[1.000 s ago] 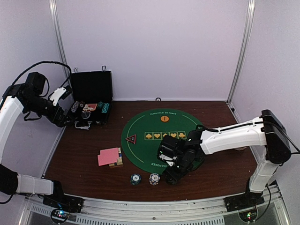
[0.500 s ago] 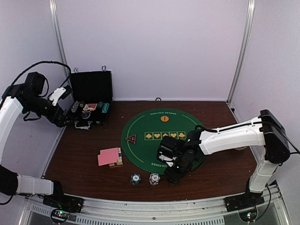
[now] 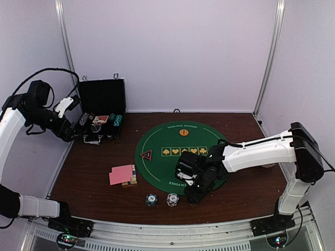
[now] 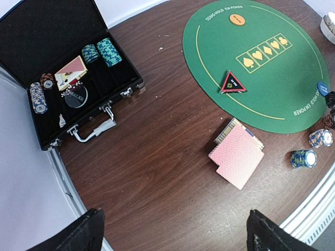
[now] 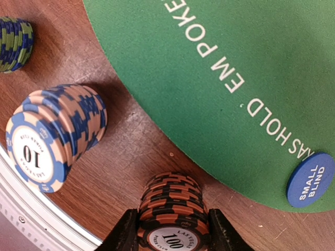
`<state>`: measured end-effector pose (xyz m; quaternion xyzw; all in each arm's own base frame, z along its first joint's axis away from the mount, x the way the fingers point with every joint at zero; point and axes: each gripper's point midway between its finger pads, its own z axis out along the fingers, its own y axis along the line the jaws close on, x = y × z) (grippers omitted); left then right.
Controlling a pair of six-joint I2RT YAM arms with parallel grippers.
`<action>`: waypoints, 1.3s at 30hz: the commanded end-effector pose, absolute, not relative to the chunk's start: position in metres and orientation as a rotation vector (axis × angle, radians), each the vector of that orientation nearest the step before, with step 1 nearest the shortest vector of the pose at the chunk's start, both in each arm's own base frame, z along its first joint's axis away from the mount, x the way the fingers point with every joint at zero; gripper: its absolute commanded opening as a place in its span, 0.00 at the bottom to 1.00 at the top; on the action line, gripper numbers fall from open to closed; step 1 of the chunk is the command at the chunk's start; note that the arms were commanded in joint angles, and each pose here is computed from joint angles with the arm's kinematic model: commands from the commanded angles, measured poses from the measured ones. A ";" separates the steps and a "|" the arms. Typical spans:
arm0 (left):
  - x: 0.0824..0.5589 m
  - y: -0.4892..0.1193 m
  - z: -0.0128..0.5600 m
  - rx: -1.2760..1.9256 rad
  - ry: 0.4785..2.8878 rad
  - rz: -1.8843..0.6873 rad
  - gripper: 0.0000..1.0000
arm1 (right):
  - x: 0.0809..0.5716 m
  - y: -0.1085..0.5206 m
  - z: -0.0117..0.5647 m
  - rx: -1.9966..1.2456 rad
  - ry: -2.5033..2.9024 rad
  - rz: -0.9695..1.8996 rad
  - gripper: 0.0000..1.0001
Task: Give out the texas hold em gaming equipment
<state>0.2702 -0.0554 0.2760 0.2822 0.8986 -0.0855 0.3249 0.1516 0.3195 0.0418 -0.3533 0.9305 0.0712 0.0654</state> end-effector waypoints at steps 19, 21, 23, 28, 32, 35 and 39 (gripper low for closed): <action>0.266 -0.056 0.294 0.772 2.295 -0.197 0.98 | 0.235 0.313 0.145 -0.809 2.690 0.173 0.00; 0.265 -0.056 0.293 0.772 2.297 -0.202 0.98 | 0.266 0.306 0.162 -0.714 2.660 0.156 0.00; 0.265 -0.056 0.292 0.775 2.299 -0.207 0.98 | 0.297 0.296 0.172 -0.623 2.643 0.149 0.00; 0.263 -0.057 0.292 0.781 2.297 -0.208 0.98 | 0.375 0.270 0.181 -0.401 2.593 0.131 0.00; 0.263 -0.058 0.291 0.783 2.299 -0.223 0.98 | 0.423 0.264 0.162 -0.302 2.598 0.122 0.00; 0.263 -0.059 0.289 0.785 2.304 -0.227 0.98 | 0.451 0.264 0.144 -0.292 2.612 0.072 0.00; 0.262 -0.058 0.287 0.792 2.309 -0.222 0.97 | 0.479 0.267 0.115 -0.290 2.644 0.042 0.00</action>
